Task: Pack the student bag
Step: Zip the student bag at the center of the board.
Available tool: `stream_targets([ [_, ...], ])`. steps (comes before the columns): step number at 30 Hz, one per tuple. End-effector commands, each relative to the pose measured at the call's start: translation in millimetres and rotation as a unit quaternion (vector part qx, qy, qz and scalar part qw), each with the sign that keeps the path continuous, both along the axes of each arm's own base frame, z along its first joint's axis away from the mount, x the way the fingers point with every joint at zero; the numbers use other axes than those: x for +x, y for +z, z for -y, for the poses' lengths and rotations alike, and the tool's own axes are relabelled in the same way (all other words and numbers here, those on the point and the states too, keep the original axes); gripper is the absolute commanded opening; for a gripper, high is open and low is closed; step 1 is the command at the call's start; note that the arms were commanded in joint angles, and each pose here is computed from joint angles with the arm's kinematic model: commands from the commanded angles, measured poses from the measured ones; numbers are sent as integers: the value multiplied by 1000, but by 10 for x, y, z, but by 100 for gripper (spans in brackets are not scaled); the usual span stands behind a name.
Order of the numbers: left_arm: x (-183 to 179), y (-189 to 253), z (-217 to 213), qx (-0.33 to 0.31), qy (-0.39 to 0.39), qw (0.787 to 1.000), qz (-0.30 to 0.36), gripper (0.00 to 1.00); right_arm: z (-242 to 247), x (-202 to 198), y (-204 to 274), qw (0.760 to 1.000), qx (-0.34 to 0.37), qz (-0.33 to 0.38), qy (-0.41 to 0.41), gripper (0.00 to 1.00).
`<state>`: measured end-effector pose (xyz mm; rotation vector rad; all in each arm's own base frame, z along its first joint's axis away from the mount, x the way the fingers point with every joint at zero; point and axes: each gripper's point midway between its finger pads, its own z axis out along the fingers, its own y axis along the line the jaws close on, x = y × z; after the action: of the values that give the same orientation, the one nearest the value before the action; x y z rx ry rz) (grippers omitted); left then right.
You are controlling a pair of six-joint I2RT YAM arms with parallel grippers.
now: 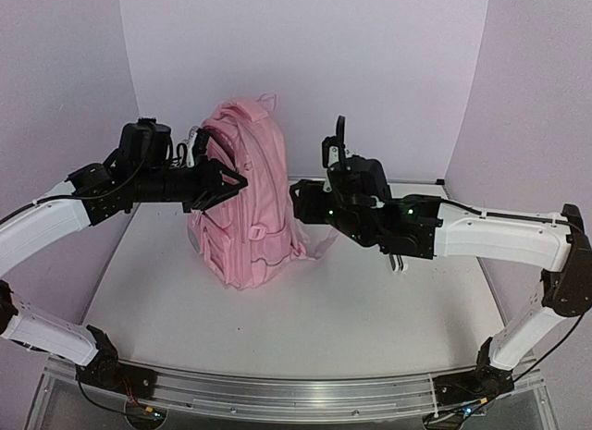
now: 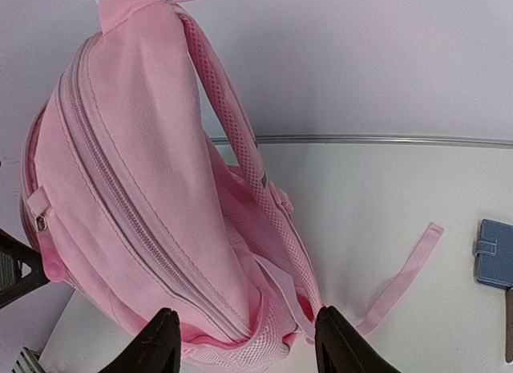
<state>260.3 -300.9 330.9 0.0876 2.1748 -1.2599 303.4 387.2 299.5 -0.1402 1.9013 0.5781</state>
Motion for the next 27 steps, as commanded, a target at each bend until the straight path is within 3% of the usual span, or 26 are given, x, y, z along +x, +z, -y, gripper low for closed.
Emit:
stream_targets([
  [1, 64, 44, 87, -19, -3, 1000, 9, 34, 91, -61, 284, 999, 39, 16, -3, 57],
  [27, 233, -76, 90, -3, 31, 1000, -1, 32, 168, -95, 304, 999, 45, 15, -5, 57],
])
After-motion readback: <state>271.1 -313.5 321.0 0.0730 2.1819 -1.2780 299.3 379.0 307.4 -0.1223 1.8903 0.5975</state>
